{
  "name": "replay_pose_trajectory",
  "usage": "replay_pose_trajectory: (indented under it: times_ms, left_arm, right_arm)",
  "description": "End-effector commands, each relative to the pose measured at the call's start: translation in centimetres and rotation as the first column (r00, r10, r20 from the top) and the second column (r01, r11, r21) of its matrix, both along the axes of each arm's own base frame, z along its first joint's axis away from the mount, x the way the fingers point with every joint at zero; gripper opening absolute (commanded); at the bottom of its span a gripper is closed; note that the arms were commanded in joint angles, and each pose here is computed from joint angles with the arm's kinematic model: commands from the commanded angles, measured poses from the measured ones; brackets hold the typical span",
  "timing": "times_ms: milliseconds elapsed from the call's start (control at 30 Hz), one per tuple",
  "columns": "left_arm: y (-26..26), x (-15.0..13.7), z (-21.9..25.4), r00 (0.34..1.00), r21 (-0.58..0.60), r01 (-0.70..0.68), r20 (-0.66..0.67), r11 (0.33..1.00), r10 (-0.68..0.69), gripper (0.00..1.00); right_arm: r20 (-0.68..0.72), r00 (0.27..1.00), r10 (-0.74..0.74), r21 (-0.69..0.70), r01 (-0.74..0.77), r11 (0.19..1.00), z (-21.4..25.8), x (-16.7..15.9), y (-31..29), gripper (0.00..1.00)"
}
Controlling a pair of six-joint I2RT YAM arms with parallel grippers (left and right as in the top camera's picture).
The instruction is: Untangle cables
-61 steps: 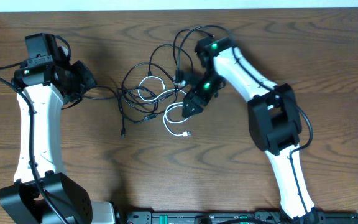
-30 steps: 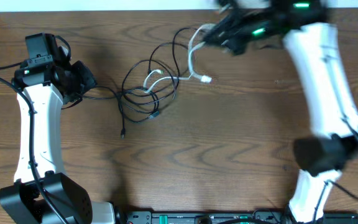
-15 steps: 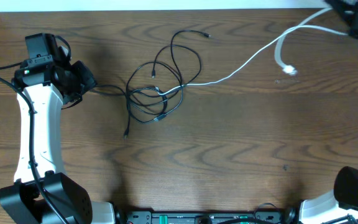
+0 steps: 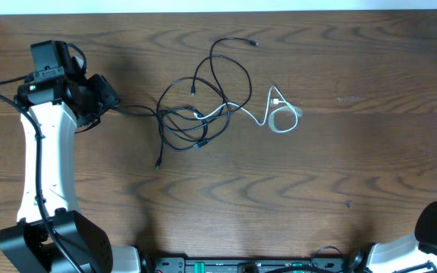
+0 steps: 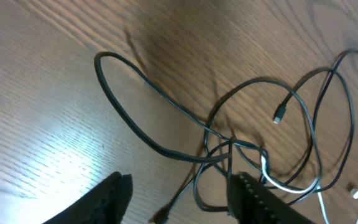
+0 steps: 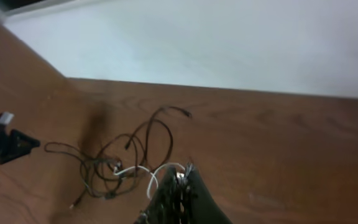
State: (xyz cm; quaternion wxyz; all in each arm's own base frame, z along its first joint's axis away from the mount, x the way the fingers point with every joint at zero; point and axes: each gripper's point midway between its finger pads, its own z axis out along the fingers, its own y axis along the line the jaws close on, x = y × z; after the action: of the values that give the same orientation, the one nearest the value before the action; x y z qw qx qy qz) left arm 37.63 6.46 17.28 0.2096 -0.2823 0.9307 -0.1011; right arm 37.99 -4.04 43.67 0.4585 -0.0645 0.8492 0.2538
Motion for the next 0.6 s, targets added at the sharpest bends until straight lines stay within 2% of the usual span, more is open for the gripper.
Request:
replay_pose_trajectory:
  times_ms: [0,33,133,267,500,567]
  left_arm:
    - [-0.1,-0.1,-0.3,1.0,-0.002,0.006,-0.01,1.0,-0.006,0.61]
    - [-0.1,-0.1,-0.3,1.0,-0.002,0.006,-0.01,1.0,-0.006,0.61]
    - [-0.1,-0.1,-0.3,1.0,-0.002,0.005,-0.01,1.0,-0.005,0.63]
    - [-0.1,-0.1,-0.3,1.0,-0.002,0.006,-0.01,1.0,-0.006,0.64]
    - [-0.4,-0.1,-0.3,1.0,-0.002,0.013,-0.011,1.0,-0.013,0.64]
    - [-0.7,0.0,-0.3,1.0,-0.002,0.021,-0.01,1.0,-0.021,0.64]
  right_arm:
    - [-0.07,0.997,0.02,-0.018,-0.021,1.0,-2.2,1.1,0.7,0.01]
    - [-0.087,0.995,0.047,-0.018,-0.049,0.999,-2.9,1.4,1.3,0.04]
    - [-0.16,0.979,0.125,-0.02,-0.129,0.991,-5.5,2.5,3.6,0.22]
    - [-0.261,0.943,0.206,-0.021,-0.219,0.975,-9.2,4.1,7.1,0.38]
    - [-0.382,0.863,0.332,-0.032,-0.371,0.928,-14.8,5.9,14.1,0.58]
    - [-0.436,0.834,0.337,-0.029,-0.388,0.921,-16.5,6.0,16.0,0.6]
